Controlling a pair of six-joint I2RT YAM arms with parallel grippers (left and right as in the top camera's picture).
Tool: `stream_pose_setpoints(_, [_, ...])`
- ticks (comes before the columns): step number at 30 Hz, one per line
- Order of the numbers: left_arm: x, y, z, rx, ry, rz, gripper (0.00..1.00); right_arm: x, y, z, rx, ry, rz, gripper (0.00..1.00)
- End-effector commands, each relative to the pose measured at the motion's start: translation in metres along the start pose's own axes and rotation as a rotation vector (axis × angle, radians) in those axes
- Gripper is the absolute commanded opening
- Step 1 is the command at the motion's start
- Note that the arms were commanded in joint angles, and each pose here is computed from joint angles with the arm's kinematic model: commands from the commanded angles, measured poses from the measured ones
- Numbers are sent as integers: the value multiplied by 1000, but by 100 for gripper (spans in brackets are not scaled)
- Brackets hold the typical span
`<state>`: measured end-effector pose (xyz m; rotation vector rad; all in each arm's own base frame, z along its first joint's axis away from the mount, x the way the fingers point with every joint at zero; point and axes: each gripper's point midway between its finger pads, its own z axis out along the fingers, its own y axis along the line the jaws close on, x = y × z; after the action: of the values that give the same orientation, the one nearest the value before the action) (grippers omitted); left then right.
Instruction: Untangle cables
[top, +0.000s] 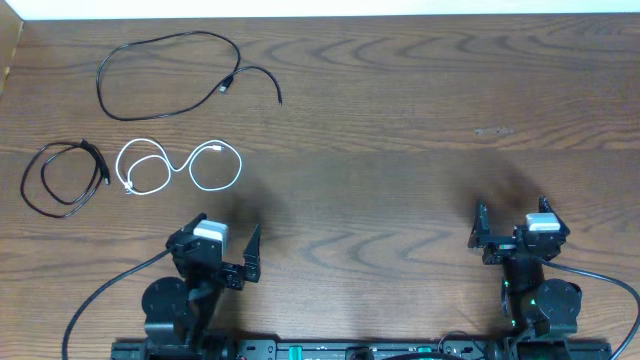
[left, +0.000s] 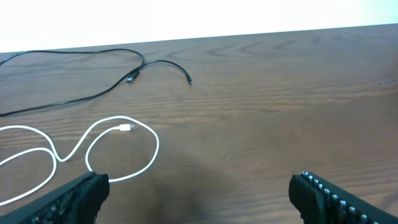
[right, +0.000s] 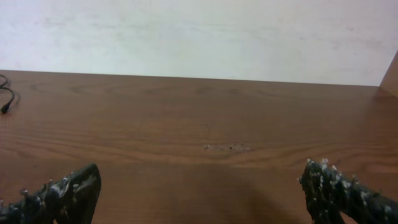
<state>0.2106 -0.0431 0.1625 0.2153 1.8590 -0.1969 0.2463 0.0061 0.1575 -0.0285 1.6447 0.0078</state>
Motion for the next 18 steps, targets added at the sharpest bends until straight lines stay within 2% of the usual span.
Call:
stream_pose_setpoints(1, [3, 1, 3, -4, -19, 47, 98, 1, -1, 0, 4, 2, -8, 99])
stream_pose_setpoints(8, [5, 7, 16, -28, -72, 69, 98, 1, -1, 0, 4, 2, -8, 99])
stream_pose_setpoints(14, [6, 26, 25, -120, -141, -10, 98, 1, -1, 0, 4, 1, -8, 99])
stream_pose_setpoints(18, [8, 46, 25, -224, -172, -144, 98, 1, -1, 0, 4, 2, -8, 99])
